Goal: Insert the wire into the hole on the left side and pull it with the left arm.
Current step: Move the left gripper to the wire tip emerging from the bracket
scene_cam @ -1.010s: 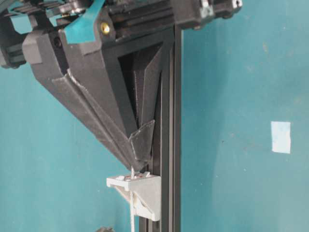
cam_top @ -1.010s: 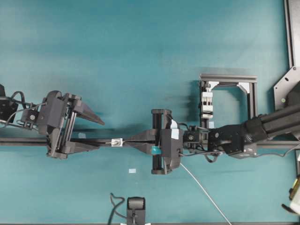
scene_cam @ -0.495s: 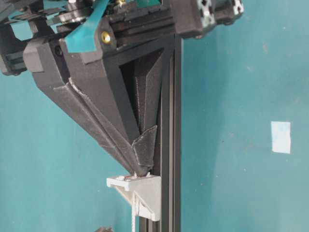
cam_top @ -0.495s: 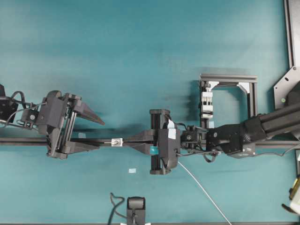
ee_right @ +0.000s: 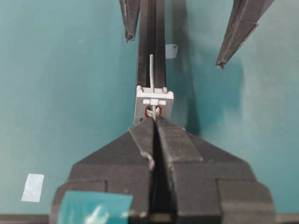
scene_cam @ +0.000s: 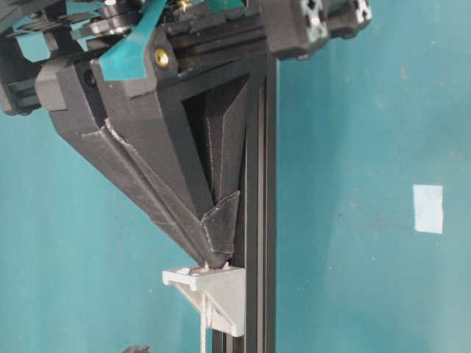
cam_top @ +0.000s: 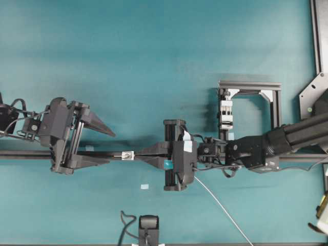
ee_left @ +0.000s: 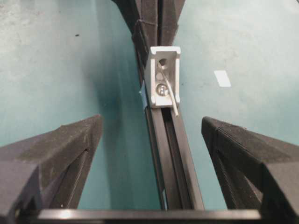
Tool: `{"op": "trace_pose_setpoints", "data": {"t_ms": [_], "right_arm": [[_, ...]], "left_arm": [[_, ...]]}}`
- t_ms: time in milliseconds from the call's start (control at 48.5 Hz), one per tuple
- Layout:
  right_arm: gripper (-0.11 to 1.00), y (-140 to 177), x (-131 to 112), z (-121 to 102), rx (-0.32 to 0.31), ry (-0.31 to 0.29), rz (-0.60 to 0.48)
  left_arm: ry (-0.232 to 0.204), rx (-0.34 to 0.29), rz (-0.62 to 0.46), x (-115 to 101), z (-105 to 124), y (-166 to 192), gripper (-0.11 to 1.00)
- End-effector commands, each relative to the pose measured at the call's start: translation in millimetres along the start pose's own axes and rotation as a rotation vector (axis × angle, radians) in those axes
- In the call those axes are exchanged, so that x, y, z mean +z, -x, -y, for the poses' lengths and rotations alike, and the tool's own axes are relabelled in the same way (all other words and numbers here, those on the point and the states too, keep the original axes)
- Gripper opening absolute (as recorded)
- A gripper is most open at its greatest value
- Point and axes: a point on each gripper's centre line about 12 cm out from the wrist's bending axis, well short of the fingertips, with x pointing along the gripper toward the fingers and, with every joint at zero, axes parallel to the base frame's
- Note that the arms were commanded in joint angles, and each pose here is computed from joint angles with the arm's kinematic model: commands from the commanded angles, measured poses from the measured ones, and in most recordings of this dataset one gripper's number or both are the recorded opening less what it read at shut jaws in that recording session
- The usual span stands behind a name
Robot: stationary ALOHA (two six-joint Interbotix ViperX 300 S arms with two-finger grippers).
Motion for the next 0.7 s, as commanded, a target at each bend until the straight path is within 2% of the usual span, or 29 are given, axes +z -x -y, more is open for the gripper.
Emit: {"op": "trace_pose_setpoints", "data": {"t_ms": [0,680], "right_arm": [[0.02,-2.3,13.7,-0.2,0.0,-0.014,0.038],[0.02,0.1,23.5,-1.1,0.005,-0.02,0.057]], "left_arm": [[0.003,-0.009,0.036,12.5,3.8,-2.9,0.77],[-0.001,-0.024,0.034,14.2,9.2,-5.4,0.77]]}}
